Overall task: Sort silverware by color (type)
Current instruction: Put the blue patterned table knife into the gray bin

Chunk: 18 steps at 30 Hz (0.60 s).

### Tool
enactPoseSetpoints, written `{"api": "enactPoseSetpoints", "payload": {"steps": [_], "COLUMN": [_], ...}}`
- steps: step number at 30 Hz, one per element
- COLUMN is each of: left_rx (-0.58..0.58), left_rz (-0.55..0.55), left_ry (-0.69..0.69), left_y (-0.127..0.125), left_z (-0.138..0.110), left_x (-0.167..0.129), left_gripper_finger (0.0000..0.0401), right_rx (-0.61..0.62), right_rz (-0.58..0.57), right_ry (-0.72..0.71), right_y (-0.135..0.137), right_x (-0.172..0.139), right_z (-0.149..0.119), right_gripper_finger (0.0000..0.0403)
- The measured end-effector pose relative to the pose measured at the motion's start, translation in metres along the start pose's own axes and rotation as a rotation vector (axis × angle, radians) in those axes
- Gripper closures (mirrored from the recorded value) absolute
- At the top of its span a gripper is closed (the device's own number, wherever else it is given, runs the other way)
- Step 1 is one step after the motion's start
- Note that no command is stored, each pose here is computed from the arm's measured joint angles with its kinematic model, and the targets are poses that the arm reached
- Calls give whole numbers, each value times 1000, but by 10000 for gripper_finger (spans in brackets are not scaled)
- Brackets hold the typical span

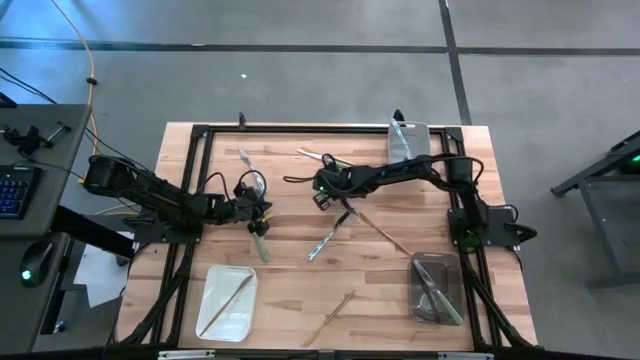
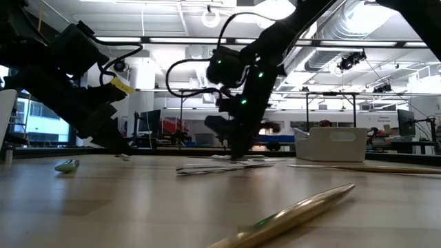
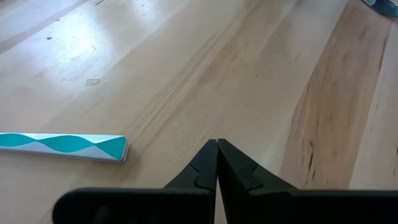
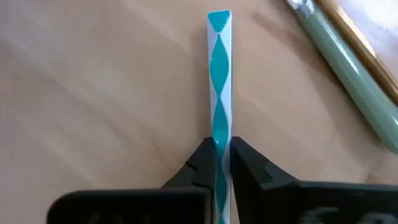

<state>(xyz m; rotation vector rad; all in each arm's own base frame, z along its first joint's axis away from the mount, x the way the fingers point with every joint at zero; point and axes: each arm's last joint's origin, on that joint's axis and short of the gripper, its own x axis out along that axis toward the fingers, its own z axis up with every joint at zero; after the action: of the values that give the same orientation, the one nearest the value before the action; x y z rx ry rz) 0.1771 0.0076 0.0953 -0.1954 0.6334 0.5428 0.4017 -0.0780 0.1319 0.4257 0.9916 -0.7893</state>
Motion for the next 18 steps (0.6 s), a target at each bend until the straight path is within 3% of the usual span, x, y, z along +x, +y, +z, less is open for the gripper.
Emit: {"api": "enactPoseSetpoints", "payload": {"steps": [6, 12, 15, 18], "left_rx": [19, 33, 37, 41], "left_rz": [-12, -10, -11, -15], "left_ry": [-1, -10, -13, -14], "left_y": [-3, -6, -7, -7], "left_z": [-1, -2, -2, -3], "left_x": [-1, -3, -3, -4], "left_gripper_finger": [401, 401, 401, 401], "right_rx": [-65, -103, -98, -84], "right_rz": [-61, -336, -410, -410], "right_ry": [-124, -235, -306, -403], "right_y": [-17, -58, -86, -120], "right_x": [-64, -128, -140, -140], "right_z": [20, 26, 21, 9], "right_gripper_finger": [399, 401, 401, 402]}}
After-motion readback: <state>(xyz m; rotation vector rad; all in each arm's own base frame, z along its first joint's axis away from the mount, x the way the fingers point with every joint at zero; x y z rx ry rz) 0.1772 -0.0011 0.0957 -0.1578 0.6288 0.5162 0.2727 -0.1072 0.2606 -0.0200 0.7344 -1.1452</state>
